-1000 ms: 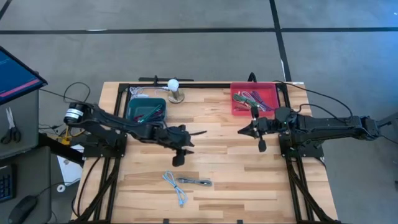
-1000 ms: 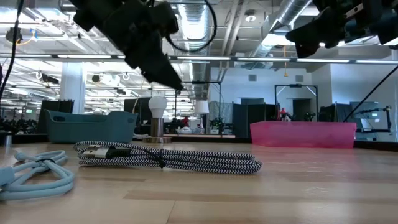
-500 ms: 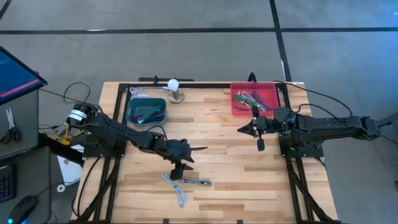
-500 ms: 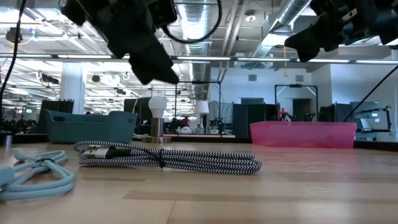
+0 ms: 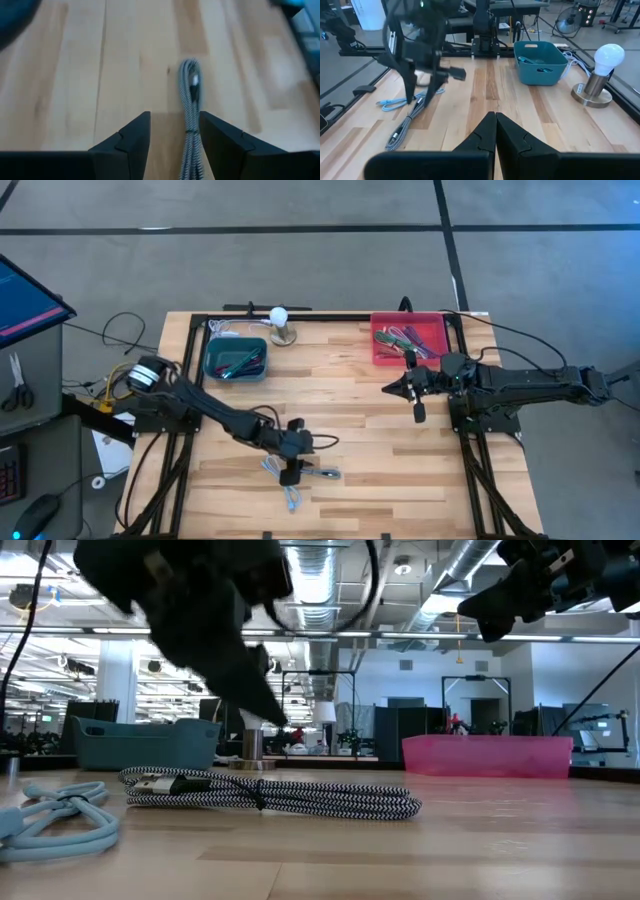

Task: Pick & Place USB Port
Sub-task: Put the striped white and black charger cable into the blue bin

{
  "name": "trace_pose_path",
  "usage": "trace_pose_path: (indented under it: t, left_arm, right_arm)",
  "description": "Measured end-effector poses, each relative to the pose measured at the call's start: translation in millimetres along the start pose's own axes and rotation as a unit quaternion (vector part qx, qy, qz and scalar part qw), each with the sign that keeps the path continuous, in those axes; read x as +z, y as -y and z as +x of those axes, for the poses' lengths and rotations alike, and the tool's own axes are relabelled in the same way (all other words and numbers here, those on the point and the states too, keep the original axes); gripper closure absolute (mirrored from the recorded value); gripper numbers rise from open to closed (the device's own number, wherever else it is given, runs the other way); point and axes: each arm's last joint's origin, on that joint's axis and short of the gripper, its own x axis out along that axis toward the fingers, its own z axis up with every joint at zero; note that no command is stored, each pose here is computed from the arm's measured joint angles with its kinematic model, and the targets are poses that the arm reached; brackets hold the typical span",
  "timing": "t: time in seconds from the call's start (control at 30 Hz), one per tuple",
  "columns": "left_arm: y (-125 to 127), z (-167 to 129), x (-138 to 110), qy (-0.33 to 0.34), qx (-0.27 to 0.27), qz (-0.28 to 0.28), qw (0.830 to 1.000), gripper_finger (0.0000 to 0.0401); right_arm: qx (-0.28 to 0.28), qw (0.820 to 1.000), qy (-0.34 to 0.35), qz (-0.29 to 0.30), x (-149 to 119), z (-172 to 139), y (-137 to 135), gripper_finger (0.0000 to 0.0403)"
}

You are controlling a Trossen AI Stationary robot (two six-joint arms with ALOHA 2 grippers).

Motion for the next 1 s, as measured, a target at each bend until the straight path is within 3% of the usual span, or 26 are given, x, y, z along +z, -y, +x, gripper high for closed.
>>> trace_pose_path:
  t: [0.2,0.43,1.0]
  left_arm:
    - [-1,15,-12,-0.028,0.007,-0.036,0.999,0.0235]
    - [1,24,-19,-0.059,-0.034,-0.096,0.993,0.0233]
    - [1,38,-28,-0.077,-0.043,-0.140,0.986,0.0239]
  right_arm:
    - [0.001,1.000,0.000,0.002,0,0,0,0.0403]
    - [0.002,1.000,-0.002,0.002,0,0,0,0.0403]
    - [0.002,1.000,-0.013,0.003,-3,0,0,0.0403]
